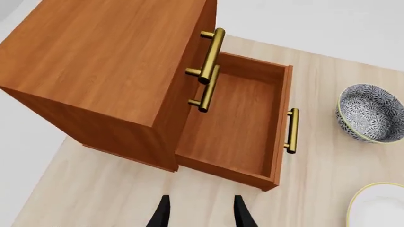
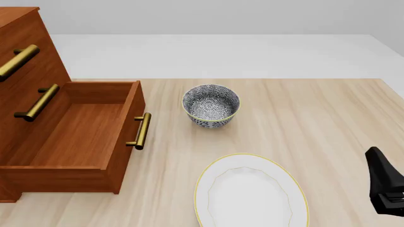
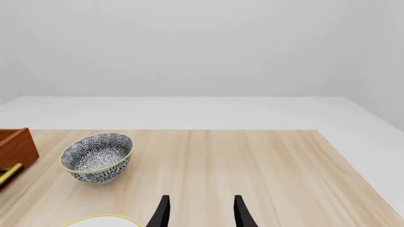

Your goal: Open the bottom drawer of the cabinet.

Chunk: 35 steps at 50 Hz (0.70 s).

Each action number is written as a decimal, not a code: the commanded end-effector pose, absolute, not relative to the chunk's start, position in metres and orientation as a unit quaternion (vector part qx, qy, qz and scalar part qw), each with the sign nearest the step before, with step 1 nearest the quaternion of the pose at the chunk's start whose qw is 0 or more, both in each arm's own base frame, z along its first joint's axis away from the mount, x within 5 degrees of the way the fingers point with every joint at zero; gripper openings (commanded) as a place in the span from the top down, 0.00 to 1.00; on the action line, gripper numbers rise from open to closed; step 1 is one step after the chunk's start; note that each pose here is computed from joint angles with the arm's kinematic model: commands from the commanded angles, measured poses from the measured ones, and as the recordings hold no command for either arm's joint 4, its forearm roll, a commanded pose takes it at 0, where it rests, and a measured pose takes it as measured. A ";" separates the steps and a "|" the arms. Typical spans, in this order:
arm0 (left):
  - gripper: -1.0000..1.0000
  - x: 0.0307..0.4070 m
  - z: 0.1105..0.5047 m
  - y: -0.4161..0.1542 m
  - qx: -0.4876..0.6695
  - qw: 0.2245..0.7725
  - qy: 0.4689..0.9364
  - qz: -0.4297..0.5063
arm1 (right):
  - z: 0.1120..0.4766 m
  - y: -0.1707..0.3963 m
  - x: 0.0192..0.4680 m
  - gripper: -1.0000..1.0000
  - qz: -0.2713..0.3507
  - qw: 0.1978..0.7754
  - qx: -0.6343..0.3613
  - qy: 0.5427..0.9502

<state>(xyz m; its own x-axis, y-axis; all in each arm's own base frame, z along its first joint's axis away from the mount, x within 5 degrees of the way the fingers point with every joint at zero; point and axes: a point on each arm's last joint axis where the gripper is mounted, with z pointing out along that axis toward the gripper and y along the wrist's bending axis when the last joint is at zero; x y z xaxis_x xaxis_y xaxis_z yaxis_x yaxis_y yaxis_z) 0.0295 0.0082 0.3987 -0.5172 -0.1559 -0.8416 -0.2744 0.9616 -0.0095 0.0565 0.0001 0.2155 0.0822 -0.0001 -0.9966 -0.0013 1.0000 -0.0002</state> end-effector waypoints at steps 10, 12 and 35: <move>0.00 0.034 0.403 0.008 -0.076 0.464 0.880 0.067 | 0.216 0.000 0.056 0.00 0.000 0.736 0.000 0.677; 0.00 0.032 0.408 0.007 -0.071 0.472 0.876 0.071 | 0.216 0.000 0.056 0.00 0.000 0.736 0.000 0.677; 0.00 0.016 0.454 0.004 -0.027 0.528 0.840 0.123 | 0.216 0.000 0.056 0.00 0.000 0.736 0.000 0.677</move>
<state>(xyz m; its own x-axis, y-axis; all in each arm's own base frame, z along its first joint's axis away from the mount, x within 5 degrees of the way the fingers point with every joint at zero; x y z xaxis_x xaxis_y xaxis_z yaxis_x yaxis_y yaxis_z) 0.0230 0.0060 0.4400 -0.4760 0.0332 -0.8788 -0.1803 0.9744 0.1345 0.0565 0.0001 0.2155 0.0824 -0.0001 -0.9966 -0.0013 1.0000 -0.0002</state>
